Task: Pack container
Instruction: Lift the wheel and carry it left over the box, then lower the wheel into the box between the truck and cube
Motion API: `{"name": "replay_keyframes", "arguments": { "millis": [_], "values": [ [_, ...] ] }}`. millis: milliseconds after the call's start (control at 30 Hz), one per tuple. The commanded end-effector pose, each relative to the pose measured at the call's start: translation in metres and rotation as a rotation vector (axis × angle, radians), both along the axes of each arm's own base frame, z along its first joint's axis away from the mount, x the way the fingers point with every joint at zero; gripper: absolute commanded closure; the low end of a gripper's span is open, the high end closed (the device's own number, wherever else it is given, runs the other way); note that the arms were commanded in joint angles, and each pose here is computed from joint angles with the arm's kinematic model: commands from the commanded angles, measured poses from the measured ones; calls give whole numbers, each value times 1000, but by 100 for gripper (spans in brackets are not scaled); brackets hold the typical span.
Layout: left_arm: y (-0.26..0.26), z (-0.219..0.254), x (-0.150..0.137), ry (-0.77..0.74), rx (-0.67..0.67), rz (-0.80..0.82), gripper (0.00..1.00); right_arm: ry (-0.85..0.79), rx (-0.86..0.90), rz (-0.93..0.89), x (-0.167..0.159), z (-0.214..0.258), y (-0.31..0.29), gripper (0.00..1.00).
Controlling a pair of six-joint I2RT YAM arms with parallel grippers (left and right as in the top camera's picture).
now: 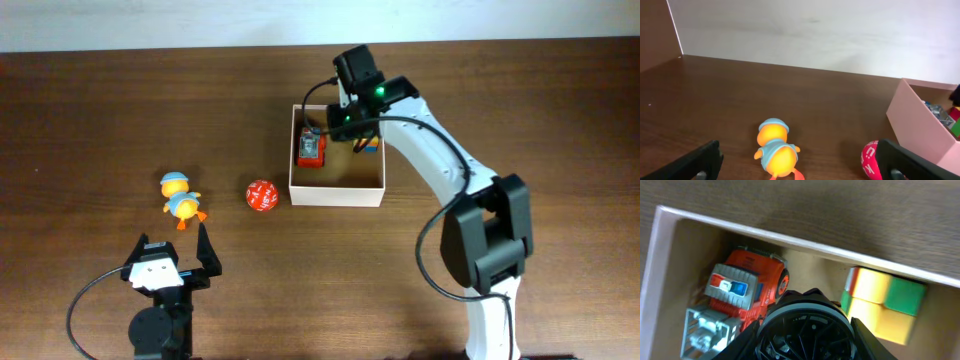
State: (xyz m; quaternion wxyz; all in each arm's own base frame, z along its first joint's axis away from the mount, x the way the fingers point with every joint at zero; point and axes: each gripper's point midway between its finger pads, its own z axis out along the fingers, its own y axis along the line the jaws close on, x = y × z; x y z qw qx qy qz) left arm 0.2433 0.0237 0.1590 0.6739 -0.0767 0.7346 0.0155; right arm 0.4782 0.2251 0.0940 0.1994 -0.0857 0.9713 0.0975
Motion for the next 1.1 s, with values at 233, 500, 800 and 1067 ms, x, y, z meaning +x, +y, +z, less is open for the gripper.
{"name": "replay_keyframes", "arguments": {
  "millis": [233, 500, 800, 1067],
  "values": [
    [-2, -1, 0, 0, 14, -13, 1, 28, -20, 19, -2, -28, 18, 63],
    [-2, -1, 0, 0, 14, -13, 1, 33, -53, -2, 2, -43, 13, 64],
    [-2, -1, 0, 0, 14, -14, 1, 23, -94, -20, 6, -51, 6, 64],
    [-2, -1, 0, 0, 14, -14, 1, 17, -91, -21, 8, -50, 6, 64]
  ]
}}
